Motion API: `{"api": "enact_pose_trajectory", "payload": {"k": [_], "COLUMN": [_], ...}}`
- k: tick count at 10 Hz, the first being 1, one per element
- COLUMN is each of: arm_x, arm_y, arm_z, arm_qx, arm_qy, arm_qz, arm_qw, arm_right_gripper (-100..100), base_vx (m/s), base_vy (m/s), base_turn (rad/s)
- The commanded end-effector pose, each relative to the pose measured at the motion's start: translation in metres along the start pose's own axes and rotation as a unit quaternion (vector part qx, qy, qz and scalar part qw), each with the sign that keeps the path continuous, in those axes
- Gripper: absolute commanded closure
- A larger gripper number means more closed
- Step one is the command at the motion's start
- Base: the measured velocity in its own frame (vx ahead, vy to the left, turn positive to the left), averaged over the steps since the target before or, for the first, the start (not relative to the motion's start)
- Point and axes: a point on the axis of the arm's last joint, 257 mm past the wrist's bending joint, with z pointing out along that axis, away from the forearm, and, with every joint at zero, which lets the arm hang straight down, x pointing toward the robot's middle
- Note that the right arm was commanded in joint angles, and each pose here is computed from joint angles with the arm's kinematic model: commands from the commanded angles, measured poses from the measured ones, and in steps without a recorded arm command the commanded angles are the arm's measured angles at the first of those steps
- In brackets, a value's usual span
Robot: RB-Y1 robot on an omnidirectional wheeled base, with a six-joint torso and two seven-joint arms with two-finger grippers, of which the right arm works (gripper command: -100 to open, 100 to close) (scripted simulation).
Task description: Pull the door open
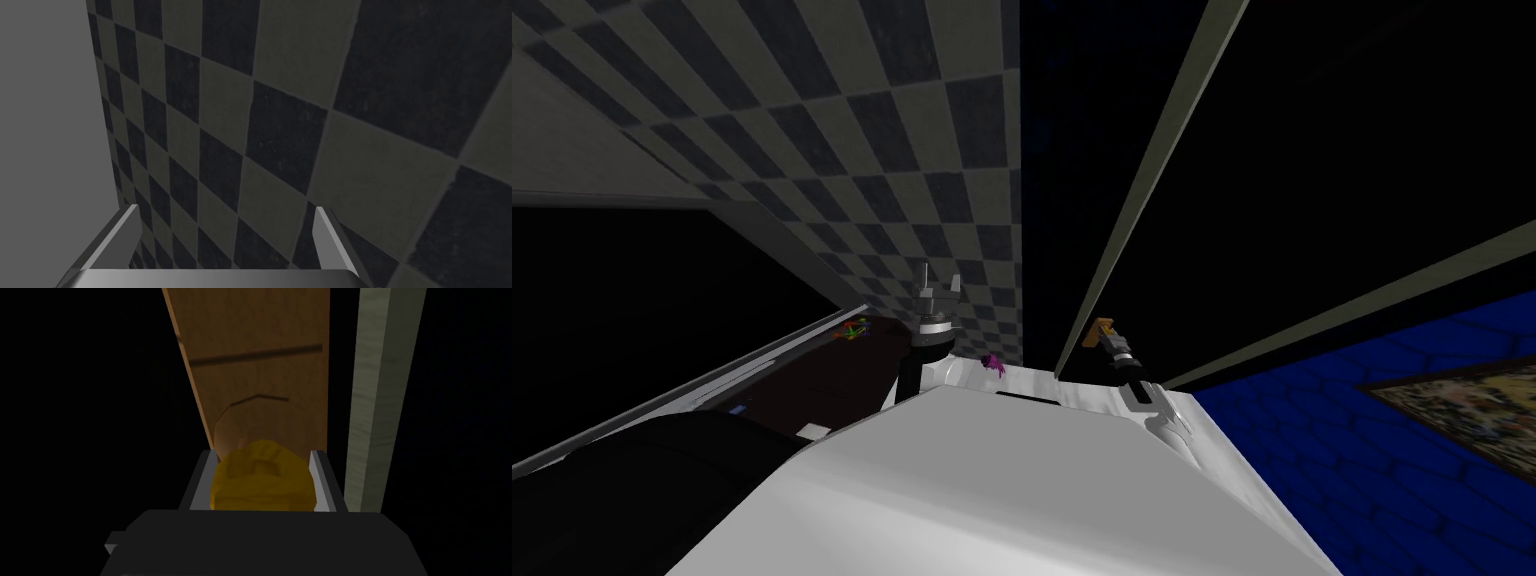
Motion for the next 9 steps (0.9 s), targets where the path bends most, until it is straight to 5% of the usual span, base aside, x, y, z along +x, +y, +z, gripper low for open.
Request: {"api": "enact_pose_trajectory", "payload": {"k": [1,5,7,9], "arm_x": [0.0,-0.004,-0.007,-0.009], "arm_y": [0.005,0.014,0.018,0.023], "arm_z": [0.0009,0.0038,0.0054,0.007], "arm_qx": [0.0,0.001,0.002,0.002], "arm_qy": [-0.005,-0.02,-0.027,-0.036], "arm_qz": [0.039,0.126,0.177,0.233], "arm_qw": [0.9992,0.9918,0.9837,0.9717], "arm_right_gripper": [100,100,100,100], "base_vx": [-0.096,-0.096,-0.092,-0.098], "base_vy": [-0.071,-0.048,-0.074,-0.065], "base_turn": [0.071,0.054,0.072,0.07]}}
